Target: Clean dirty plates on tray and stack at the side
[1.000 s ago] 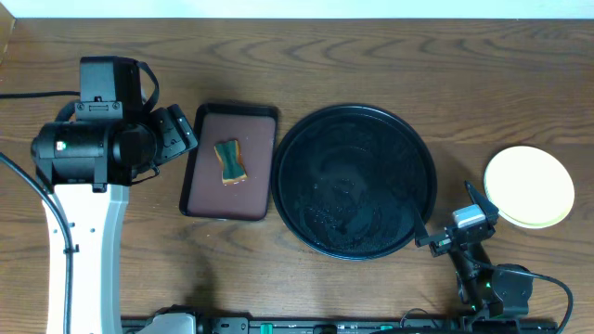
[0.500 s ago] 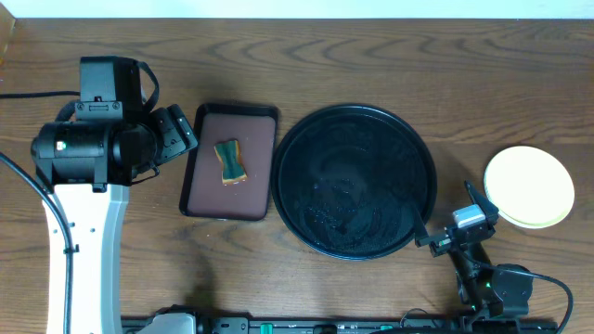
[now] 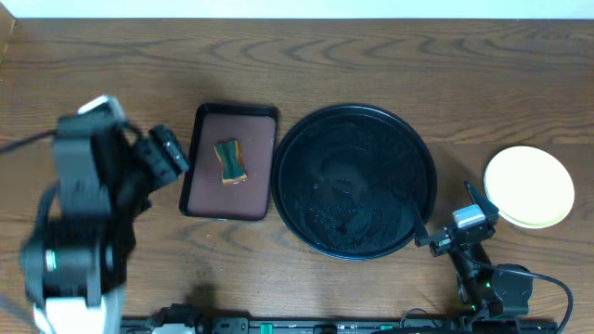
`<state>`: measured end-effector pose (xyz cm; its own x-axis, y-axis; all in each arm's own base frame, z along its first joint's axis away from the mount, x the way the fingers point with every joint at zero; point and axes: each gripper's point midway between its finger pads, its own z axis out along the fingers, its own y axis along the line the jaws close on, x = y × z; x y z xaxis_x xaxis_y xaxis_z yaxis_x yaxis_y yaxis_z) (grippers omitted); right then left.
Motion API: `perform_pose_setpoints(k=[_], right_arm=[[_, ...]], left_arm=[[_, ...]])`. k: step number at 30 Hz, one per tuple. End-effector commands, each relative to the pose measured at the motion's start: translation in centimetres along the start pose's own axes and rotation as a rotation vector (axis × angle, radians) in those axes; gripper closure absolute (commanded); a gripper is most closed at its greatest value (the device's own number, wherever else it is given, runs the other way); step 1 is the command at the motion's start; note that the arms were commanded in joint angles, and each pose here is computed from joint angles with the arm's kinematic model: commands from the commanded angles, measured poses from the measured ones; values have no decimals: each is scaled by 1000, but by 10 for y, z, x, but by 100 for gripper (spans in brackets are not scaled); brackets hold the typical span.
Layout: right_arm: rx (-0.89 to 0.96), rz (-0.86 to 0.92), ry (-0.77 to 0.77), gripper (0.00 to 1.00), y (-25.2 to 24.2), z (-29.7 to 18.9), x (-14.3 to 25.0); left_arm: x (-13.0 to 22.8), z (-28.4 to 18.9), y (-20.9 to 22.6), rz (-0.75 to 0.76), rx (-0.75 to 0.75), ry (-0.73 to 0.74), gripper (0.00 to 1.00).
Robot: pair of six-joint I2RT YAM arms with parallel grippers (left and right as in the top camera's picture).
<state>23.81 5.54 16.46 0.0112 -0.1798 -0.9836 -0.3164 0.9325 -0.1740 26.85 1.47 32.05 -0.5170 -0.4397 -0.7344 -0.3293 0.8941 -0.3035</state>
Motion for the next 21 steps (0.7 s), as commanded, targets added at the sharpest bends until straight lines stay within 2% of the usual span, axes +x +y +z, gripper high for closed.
perform_pose_setpoints(k=[1,4,11,21], right_arm=[[9,-7,0,1,-2,0,1],[9,-7,0,1,-2,0,1],[9,-7,0,1,-2,0,1],[9,-7,1,1,-2,0,1]], left_arm=[[11,-3,6,35,43,-112,14],[23,-4,7,71,110,-221,14],[55,4,21,52,197,-402,14],[77,4,29,33,318,-626,14]])
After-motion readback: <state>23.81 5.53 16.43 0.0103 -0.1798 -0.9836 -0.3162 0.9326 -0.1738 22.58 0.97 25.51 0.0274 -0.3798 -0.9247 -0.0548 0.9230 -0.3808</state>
